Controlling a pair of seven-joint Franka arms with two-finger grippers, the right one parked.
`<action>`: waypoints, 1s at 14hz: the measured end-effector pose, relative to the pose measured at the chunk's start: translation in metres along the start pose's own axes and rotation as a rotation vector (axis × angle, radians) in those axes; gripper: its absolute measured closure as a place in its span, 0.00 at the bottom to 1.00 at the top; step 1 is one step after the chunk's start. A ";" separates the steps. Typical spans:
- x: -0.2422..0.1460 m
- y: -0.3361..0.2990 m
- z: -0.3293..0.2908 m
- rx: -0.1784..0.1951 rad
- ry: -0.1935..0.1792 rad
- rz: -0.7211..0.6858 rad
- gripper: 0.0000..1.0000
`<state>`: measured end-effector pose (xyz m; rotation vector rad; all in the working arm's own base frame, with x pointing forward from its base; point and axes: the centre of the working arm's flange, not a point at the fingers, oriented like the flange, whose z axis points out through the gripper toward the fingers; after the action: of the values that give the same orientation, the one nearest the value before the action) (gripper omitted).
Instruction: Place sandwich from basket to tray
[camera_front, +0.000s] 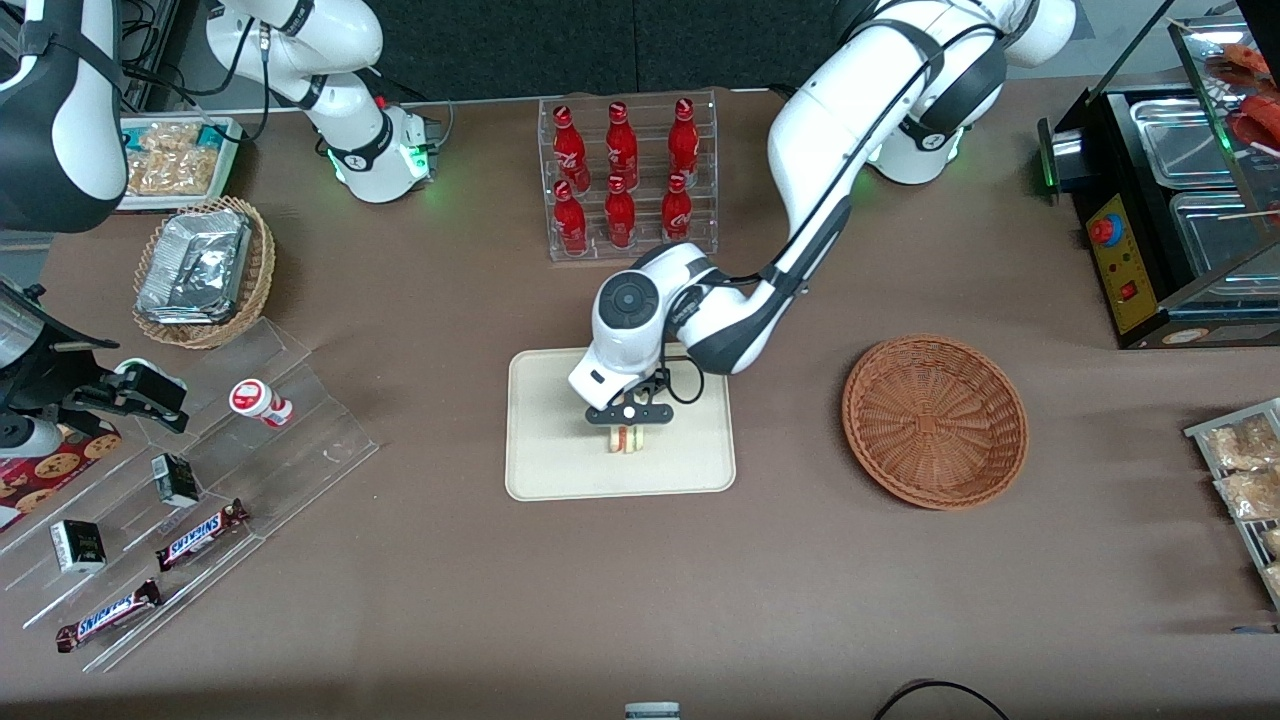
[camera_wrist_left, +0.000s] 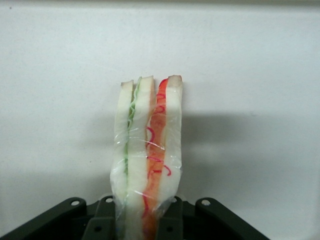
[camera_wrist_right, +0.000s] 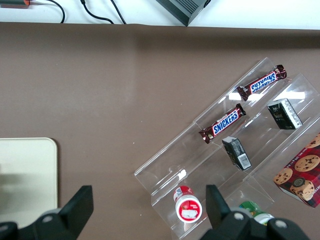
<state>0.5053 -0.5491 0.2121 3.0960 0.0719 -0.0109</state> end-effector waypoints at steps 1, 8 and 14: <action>-0.002 0.002 0.004 0.006 0.011 -0.006 0.83; 0.023 0.001 -0.051 -0.024 0.062 -0.058 0.17; 0.078 -0.117 -0.202 -0.032 0.023 -0.074 0.00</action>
<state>0.5788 -0.4200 0.4079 3.0601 0.1862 0.0238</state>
